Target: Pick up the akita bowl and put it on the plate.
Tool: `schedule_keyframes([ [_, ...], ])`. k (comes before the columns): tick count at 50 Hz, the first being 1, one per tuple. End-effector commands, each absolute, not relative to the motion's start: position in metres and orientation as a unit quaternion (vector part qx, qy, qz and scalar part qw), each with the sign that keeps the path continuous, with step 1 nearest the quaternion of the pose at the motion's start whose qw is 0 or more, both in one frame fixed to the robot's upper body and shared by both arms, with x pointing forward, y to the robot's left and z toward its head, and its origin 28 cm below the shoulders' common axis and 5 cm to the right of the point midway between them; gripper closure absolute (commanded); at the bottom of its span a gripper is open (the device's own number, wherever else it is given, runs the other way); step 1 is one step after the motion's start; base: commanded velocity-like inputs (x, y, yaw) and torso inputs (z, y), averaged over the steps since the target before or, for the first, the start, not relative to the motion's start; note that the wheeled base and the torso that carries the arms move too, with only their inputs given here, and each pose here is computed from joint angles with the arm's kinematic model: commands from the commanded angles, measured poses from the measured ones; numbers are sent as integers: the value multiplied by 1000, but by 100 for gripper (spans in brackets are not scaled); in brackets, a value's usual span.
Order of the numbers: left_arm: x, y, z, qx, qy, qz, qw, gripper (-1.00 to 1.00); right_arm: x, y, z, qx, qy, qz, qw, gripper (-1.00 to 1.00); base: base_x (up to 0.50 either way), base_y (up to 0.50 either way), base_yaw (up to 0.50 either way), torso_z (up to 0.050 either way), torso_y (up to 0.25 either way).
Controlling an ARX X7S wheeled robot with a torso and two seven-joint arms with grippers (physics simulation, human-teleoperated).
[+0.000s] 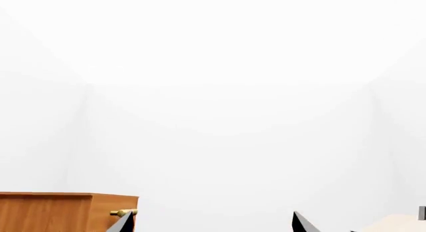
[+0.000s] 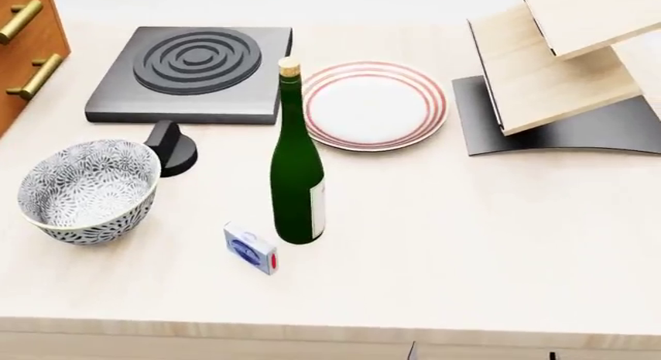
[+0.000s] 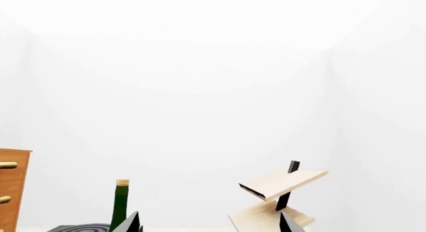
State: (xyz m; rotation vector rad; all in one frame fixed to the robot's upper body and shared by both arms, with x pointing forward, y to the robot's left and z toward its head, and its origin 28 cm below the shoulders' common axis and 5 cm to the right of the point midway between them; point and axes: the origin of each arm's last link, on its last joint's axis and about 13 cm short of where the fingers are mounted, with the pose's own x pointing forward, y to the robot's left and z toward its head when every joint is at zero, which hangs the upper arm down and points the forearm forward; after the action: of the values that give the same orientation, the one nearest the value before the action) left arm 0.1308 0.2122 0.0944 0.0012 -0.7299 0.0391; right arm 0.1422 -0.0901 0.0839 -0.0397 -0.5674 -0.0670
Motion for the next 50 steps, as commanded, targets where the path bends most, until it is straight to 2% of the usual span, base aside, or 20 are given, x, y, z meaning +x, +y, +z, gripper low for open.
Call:
schedule_keyframes([
  [1,132,213,94,0,-354,20,935,-100,143,-89,83,-32,-279,-36,959,-100,0,0,0,0,0],
  [50,131,212,95,-1,-356,21,934,-100,143,-88,82,-32,-279,-33,959,-100,102,0,0,0,0],
])
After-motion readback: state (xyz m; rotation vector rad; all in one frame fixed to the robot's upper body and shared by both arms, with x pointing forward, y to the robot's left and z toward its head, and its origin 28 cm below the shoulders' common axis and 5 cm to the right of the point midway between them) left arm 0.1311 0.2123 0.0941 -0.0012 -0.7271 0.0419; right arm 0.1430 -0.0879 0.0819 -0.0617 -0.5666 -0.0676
